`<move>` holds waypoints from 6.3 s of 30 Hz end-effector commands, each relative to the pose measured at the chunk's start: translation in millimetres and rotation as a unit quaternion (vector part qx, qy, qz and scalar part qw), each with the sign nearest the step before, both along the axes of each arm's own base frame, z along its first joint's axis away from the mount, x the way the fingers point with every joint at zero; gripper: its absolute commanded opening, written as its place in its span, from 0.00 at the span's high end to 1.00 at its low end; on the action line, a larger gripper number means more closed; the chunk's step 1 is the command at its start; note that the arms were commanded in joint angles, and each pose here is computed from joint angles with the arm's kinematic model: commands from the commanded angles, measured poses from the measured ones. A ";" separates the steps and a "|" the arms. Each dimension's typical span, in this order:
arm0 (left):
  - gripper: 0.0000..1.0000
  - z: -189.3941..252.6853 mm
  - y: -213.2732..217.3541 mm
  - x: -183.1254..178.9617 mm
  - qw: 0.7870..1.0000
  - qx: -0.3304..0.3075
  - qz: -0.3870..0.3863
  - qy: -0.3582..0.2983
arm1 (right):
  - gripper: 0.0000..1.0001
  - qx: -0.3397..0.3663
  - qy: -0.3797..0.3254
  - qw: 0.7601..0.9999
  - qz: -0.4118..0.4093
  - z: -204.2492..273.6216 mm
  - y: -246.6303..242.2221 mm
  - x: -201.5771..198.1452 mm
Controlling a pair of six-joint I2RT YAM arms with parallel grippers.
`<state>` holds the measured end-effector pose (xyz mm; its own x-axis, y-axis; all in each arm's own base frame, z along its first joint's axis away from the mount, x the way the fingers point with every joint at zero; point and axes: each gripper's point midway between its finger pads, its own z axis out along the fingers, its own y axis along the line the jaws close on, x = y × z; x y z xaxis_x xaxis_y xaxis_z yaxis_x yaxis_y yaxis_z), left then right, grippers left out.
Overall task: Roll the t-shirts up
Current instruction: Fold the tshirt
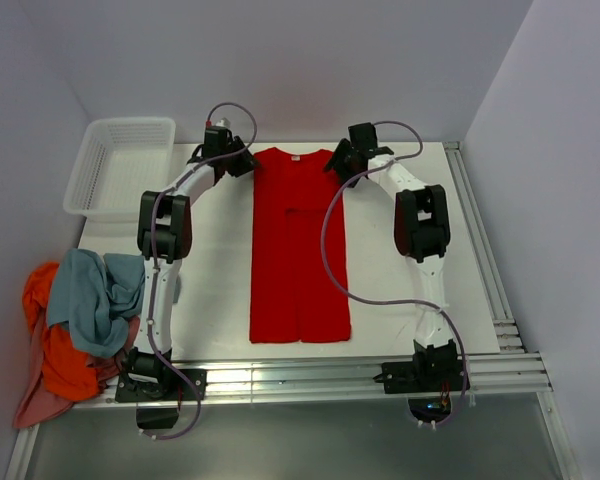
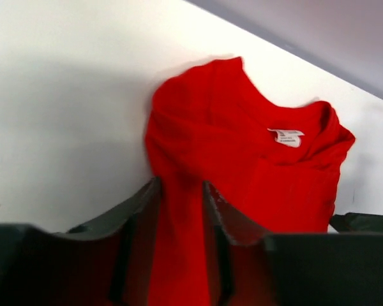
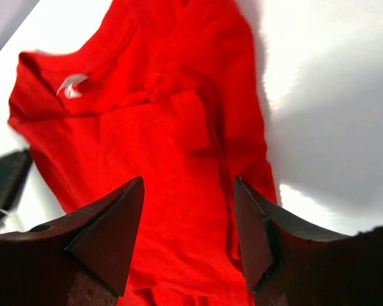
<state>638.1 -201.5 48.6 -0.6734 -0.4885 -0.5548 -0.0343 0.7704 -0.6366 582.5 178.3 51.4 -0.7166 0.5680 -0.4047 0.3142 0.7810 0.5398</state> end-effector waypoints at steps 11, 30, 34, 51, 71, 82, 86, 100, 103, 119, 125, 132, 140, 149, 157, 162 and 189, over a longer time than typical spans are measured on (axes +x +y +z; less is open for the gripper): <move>0.41 99.9 32.7 -49.8 0.997 0.052 0.032 -0.049 | 0.37 0.016 -0.117 0.990 0.074 102.4 -1.3 -79.4; 0.43 35.7 47.1 -355.8 0.995 0.072 0.038 0.050 | 0.49 -0.024 -0.039 0.985 0.165 29.4 18.0 -339.8; 0.43 31.3 44.6 -392.6 0.997 0.038 0.031 0.055 | 0.50 -0.031 -0.015 0.984 0.172 14.5 14.6 -384.1; 0.45 -22.5 11.1 -477.2 0.990 0.025 -0.020 0.134 | 0.51 -0.051 0.061 0.980 0.183 -30.3 -13.7 -462.4; 0.54 -40.8 23.1 -521.1 0.982 0.038 -0.032 0.184 | 0.60 -0.052 0.092 0.976 0.188 -42.9 -11.7 -479.7; 0.61 -44.9 15.6 -530.8 0.978 0.046 -0.061 0.196 | 0.63 -0.055 0.094 0.976 0.188 -44.3 -10.8 -478.6; 0.73 -48.6 13.7 -533.2 0.976 0.048 -0.061 0.204 | 0.67 -0.057 0.094 0.976 0.190 -41.9 -10.8 -478.4; 1.00 -38.1 7.7 -534.9 0.975 0.055 -0.074 0.202 | 1.00 -0.061 0.093 0.973 0.200 -31.5 -6.1 -475.7; 1.00 -24.5 6.7 -530.1 0.976 0.063 -0.072 0.194 | 1.00 -0.060 0.082 0.975 0.200 -19.6 -3.8 -471.1; 1.00 26.7 -6.9 -484.1 0.986 0.071 -0.063 0.139 | 1.00 -0.093 0.011 0.975 0.200 37.3 9.5 -428.6; 1.00 50.9 9.1 -453.4 0.991 0.071 -0.034 0.107 | 1.00 -0.104 -0.003 0.974 0.201 49.1 14.1 -410.5; 1.00 63.3 8.0 -433.1 0.993 0.075 -0.030 0.084 | 1.00 -0.110 -0.009 0.974 0.196 55.5 12.3 -393.4; 1.00 73.5 3.1 -414.2 0.994 0.081 -0.029 0.063 | 1.00 -0.122 -0.010 0.975 0.187 60.2 7.2 -375.4; 1.00 90.9 -4.4 -385.0 0.993 0.103 -0.034 0.039 | 1.00 -0.130 -0.019 0.973 0.189 72.9 8.5 -352.1; 1.00 94.1 1.5 -369.0 0.994 0.101 -0.025 0.027 | 1.00 -0.133 -0.016 0.973 0.185 74.8 8.6 -335.7; 1.00 92.3 4.9 -361.4 0.994 0.105 -0.021 0.027 | 1.00 -0.134 -0.017 0.973 0.186 76.3 9.2 -328.1; 0.99 81.6 5.5 -321.6 0.994 0.105 -0.013 0.016 | 1.00 -0.138 -0.022 0.975 0.173 75.0 5.7 -276.8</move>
<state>298.0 -188.0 105.8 -0.7490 -0.3397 -0.5688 -0.0834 0.9000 -0.4277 283.3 179.2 105.1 -0.8650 0.1488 -0.4792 0.0115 0.9606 0.2775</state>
